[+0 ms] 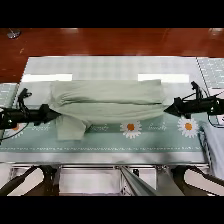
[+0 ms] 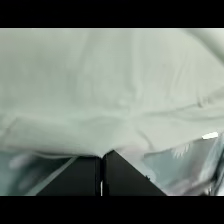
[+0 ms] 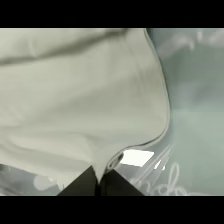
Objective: Fold the shirts.
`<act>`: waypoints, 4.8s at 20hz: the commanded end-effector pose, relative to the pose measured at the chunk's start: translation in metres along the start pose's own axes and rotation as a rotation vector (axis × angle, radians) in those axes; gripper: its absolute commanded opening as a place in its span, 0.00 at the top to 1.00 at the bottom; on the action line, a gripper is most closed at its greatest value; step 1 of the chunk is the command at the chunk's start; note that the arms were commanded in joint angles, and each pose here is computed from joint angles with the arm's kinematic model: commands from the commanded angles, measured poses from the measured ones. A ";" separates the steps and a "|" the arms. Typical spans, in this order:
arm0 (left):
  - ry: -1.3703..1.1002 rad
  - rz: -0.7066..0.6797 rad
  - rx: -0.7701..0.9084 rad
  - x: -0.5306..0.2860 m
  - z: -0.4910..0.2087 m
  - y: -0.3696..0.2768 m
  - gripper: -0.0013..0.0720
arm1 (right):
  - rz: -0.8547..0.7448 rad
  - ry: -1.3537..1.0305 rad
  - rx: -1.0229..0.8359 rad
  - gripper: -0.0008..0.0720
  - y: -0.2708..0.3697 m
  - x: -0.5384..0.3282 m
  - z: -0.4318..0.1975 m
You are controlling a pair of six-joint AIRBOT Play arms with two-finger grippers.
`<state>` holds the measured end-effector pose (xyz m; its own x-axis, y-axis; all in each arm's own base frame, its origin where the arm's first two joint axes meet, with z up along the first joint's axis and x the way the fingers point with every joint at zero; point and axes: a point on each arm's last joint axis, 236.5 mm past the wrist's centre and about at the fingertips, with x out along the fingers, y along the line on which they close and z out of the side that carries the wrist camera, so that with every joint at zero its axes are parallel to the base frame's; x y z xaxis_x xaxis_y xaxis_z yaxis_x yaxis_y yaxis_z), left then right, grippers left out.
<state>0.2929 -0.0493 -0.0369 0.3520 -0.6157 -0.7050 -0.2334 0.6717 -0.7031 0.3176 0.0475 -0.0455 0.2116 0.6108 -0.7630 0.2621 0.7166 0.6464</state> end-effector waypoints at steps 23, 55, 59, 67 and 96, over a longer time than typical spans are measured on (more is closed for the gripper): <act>0.118 0.318 -0.037 -0.010 0.165 0.057 0.03 | 0.039 -0.127 -0.013 0.13 0.006 -0.007 0.179; 0.249 -0.105 0.613 0.295 -0.087 -0.286 0.96 | -0.197 -0.138 -0.384 0.96 0.083 -0.103 0.019; 0.454 -0.096 0.613 0.335 -0.174 -0.288 0.96 | -0.161 -0.202 -0.407 0.96 0.105 -0.119 0.011; 0.464 -0.177 0.628 0.298 -0.144 -0.330 0.96 | -0.082 -0.166 -0.460 0.96 0.142 -0.099 -0.006; -0.274 0.043 0.260 -0.013 -0.054 -0.072 0.96 | 0.233 0.176 -0.468 0.13 0.315 0.136 0.042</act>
<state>0.2584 -0.1124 0.0219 0.5816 -0.4758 -0.6598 -0.0181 0.8034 -0.5952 0.4601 0.3836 0.0289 0.0614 0.7621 -0.6445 -0.2640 0.6351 0.7259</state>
